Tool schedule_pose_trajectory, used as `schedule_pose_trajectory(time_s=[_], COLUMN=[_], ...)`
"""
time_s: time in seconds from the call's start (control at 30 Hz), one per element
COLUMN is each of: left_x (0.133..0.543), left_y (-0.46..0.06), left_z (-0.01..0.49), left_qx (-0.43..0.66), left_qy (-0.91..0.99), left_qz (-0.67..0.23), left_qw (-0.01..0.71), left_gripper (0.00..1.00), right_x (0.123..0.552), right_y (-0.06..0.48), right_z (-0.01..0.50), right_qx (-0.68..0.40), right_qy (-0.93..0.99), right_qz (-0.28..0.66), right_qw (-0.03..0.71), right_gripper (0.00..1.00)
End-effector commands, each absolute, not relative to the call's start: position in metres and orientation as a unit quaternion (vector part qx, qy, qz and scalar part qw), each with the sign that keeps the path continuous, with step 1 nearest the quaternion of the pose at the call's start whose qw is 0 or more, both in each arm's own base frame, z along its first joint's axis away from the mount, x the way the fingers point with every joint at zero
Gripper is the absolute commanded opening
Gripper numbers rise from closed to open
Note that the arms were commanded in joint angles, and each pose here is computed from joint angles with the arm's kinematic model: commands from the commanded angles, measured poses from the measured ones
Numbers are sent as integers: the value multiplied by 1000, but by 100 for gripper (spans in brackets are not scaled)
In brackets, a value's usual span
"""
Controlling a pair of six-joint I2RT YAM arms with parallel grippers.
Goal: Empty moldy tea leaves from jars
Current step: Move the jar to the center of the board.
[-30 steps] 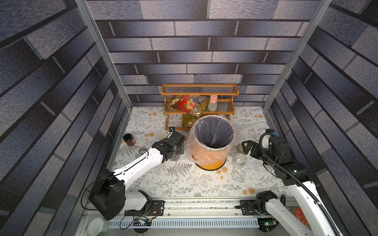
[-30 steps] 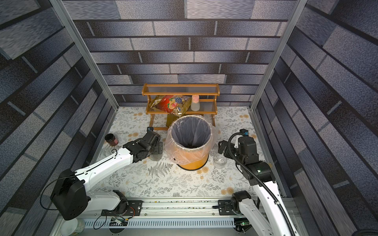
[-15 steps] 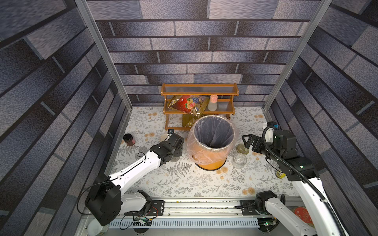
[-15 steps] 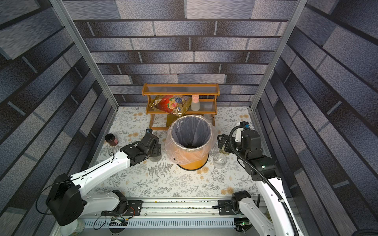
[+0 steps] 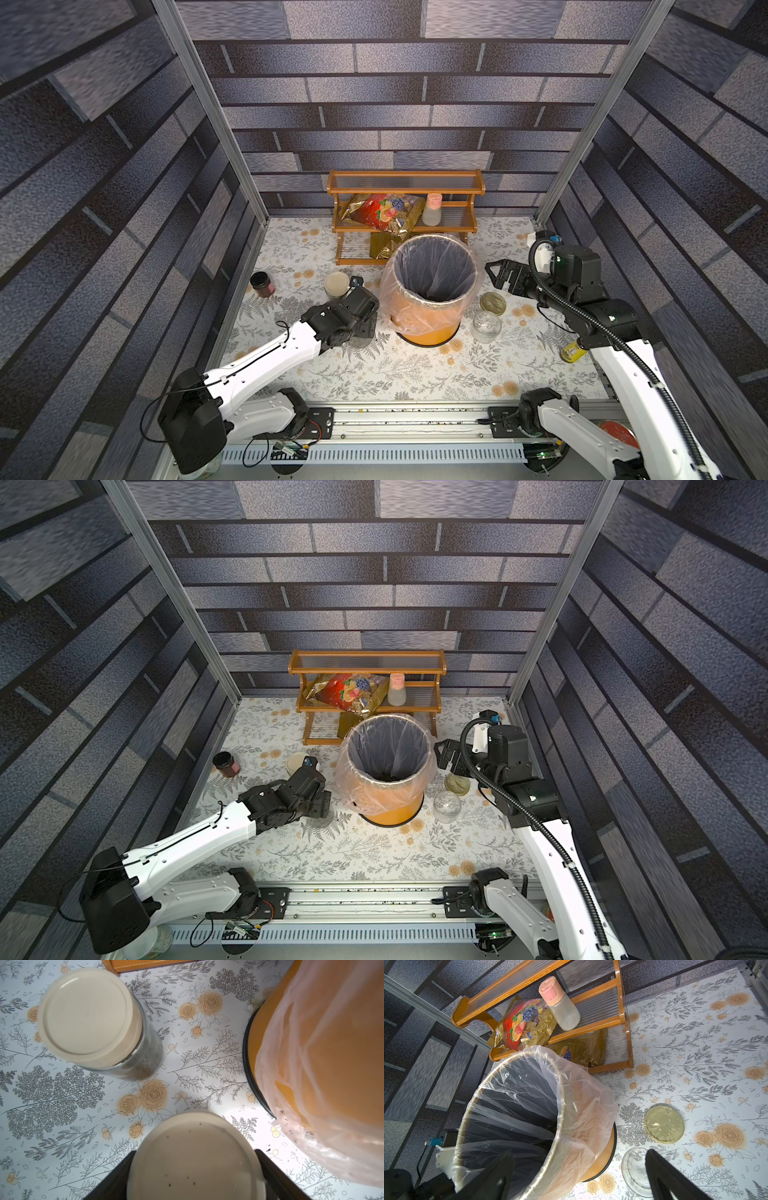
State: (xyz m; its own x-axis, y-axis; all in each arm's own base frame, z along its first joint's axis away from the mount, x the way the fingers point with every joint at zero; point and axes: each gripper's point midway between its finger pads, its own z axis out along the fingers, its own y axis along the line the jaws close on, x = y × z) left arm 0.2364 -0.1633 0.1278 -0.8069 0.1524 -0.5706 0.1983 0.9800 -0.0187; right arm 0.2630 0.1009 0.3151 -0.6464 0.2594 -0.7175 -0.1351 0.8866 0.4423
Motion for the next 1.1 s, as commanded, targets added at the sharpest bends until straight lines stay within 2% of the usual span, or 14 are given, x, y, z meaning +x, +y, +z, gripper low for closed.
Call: schedule_pose_trajectory(time_s=[0.0, 0.1, 0.17, 0.2, 0.4, 0.73, 1.07], left_x=[232, 231, 230, 230, 228, 235, 236], left_y=[-162, -168, -173, -175, -182, -189, -199], left_z=[123, 122, 123, 123, 122, 114, 93], left_qx=[78, 86, 92, 95, 110, 118, 150], left_qy=[948, 943, 938, 935, 913, 848, 812], left_qz=[-43, -56, -68, -74, -118, -168, -185], left_qw=[306, 317, 328, 333, 375, 489, 532], left_gripper=[75, 86, 99, 100, 100, 100, 100], right_x=[265, 266, 266, 266, 266, 268, 270], right_y=[107, 108, 108, 108, 108, 111, 115], right_z=[334, 332, 332, 332, 328, 319, 311], right_qx=[22, 21, 21, 20, 21, 20, 18], right_qy=[862, 863, 864, 864, 865, 870, 875], right_qz=[253, 253, 253, 253, 254, 257, 263], right_qw=[438, 436, 435, 435, 433, 421, 406], right_gripper=[100, 100, 100, 100, 100, 100, 100])
